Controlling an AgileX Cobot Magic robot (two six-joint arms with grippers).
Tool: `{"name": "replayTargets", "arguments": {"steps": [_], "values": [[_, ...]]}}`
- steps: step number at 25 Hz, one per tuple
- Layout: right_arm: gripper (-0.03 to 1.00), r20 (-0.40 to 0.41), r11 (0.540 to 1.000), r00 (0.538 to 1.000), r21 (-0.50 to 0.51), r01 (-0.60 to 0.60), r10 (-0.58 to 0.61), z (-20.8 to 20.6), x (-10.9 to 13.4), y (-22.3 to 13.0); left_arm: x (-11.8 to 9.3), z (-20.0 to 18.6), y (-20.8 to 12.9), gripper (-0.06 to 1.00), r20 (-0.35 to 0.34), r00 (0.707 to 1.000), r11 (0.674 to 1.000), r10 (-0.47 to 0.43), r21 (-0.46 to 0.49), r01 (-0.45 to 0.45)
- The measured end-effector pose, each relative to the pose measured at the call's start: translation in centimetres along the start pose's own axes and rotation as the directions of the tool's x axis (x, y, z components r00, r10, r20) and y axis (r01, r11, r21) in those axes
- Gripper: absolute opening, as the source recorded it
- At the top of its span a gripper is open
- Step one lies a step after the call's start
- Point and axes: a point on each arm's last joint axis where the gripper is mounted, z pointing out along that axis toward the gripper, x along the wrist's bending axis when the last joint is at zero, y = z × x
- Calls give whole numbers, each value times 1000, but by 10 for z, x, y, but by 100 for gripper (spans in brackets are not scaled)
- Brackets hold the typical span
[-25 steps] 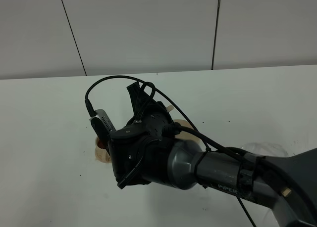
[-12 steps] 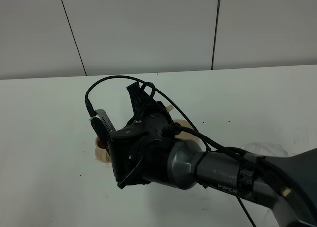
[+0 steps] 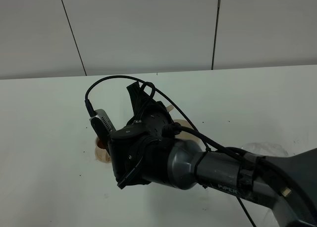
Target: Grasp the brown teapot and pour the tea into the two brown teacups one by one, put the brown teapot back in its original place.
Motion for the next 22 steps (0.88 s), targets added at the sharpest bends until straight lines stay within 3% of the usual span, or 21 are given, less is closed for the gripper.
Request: {"name": "replayTargets", "arguments": {"steps": [22], "values": [[9,-2,1000,1000,2,25,-25,0,0,0,0,0,0,33,0,1000,1000,0,0,0]]}}
